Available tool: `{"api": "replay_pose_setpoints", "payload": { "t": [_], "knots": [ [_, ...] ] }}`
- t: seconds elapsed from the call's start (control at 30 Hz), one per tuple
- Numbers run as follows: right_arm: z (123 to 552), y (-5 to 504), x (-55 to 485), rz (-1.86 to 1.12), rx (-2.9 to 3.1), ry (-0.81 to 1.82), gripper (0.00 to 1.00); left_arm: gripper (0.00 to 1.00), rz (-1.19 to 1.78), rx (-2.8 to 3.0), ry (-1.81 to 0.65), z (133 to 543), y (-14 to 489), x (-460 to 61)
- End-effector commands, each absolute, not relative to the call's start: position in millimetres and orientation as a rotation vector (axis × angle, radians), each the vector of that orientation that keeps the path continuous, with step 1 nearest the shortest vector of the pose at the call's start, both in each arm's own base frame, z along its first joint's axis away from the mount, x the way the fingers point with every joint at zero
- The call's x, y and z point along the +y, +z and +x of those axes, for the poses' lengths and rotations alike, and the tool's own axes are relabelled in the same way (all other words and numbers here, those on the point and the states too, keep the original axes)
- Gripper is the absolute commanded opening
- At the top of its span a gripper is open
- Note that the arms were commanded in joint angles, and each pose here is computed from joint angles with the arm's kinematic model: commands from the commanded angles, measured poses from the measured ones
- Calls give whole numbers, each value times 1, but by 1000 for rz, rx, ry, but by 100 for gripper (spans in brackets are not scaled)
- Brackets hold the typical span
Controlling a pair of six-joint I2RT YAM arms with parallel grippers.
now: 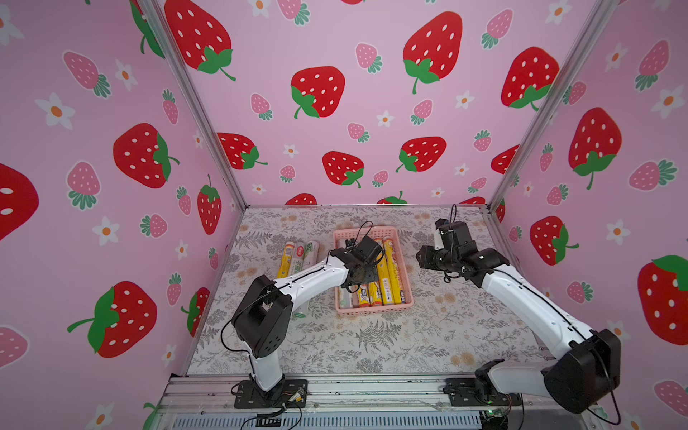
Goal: Put the plastic wrap into the basket
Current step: Place the plastic wrap in the basket.
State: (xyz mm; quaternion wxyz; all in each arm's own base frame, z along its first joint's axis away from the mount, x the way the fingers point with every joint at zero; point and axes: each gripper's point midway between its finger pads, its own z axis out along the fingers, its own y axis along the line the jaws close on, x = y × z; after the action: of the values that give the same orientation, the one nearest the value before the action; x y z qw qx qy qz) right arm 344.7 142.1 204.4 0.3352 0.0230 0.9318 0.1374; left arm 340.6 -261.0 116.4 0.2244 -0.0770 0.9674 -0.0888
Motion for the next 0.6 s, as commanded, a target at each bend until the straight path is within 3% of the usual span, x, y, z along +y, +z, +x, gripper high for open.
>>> {"api": "replay_pose_setpoints", "payload": {
  "t": [0.0,0.07,0.2,0.57],
  "knots": [
    [345,218,141,44,2407,359,51,81,-148,2634,-184,338,161,-245],
    [344,216,140,39,2410,354,55,80,-133,2625,-135,333,174,-230],
    [340,213,142,15,2423,366,57,68,-93,2625,-45,315,183,-197],
    [317,199,158,-50,2449,522,58,77,-125,2690,112,288,136,-124]
  ]
}}
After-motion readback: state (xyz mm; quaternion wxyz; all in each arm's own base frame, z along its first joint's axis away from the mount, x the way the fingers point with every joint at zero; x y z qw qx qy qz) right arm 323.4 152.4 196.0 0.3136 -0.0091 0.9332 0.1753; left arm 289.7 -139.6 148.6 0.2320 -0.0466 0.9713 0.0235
